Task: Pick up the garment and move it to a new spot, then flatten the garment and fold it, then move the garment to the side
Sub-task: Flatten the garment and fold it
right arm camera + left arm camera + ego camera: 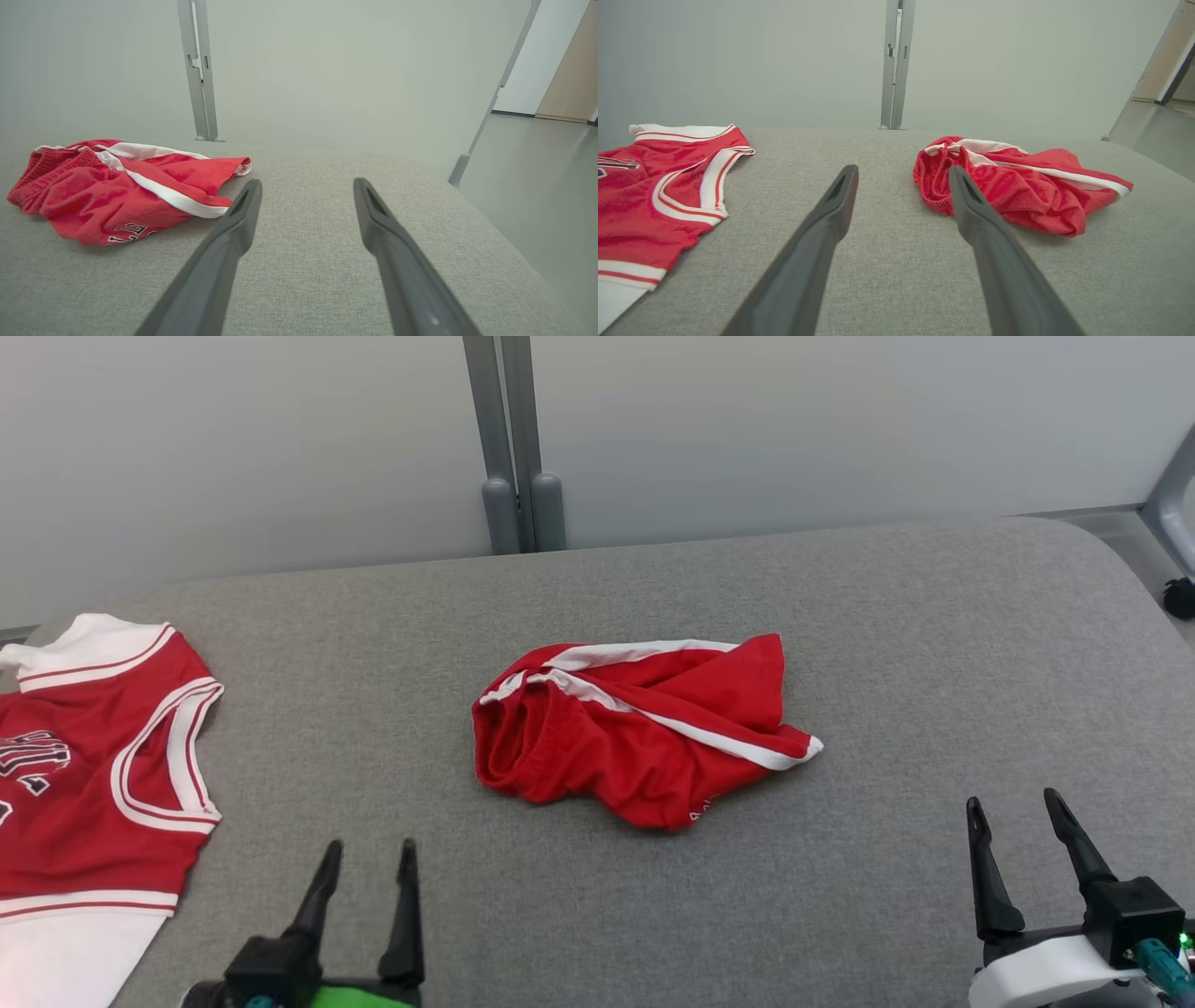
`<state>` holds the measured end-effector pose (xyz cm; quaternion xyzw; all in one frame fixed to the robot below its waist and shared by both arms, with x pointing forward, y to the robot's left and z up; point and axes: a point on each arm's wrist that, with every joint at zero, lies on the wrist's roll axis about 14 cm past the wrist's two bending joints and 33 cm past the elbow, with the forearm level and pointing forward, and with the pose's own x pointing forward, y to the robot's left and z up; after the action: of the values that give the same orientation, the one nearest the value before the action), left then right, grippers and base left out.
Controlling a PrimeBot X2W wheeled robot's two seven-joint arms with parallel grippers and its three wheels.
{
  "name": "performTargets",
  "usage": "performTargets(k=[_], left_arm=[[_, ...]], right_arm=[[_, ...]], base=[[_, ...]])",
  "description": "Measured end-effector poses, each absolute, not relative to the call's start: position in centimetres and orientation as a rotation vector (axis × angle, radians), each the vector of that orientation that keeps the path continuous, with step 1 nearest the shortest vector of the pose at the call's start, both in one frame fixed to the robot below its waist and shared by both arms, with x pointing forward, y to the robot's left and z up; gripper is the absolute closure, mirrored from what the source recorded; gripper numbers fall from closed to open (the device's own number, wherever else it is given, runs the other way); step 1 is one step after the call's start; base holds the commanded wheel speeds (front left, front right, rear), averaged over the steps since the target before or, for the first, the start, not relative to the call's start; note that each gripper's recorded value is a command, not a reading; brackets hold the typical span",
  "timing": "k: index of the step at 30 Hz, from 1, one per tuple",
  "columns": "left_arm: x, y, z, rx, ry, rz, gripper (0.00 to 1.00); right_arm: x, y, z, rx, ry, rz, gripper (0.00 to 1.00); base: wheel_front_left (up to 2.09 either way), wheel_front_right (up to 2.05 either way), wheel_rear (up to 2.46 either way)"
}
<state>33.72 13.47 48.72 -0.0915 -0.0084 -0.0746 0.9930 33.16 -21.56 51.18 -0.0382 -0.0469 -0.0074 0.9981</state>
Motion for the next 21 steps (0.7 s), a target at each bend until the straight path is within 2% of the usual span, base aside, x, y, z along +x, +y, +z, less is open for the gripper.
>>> performTargets(k=[3, 10, 14, 21], left_arm=[[34.9, 9.7, 49.1, -0.213, -0.015, -0.272, 0.0], [39.1, 2.5, 48.5, -0.241, 0.137, -0.476, 0.0], [42.5, 0.3, 48.1, -0.198, 0.209, -0.516, 0.0], [46.6, 1.1, 42.6, -0.157, 0.422, -0.415, 0.0]], right_arm=[[33.3, -21.3, 51.1, -0.078, -0.092, -0.004, 0.0], [33.5, -21.5, 51.6, -0.069, -0.104, -0.014, 0.0], [34.4, -21.9, 51.5, -0.061, -0.101, -0.03, 0.0], [34.5, -23.7, 49.8, -0.055, -0.04, -0.093, 0.0]], base=[[0.0, 0.0, 0.0], [0.0, 0.0, 0.0], [0.0, 0.0, 0.0], [0.0, 0.0, 0.0]])
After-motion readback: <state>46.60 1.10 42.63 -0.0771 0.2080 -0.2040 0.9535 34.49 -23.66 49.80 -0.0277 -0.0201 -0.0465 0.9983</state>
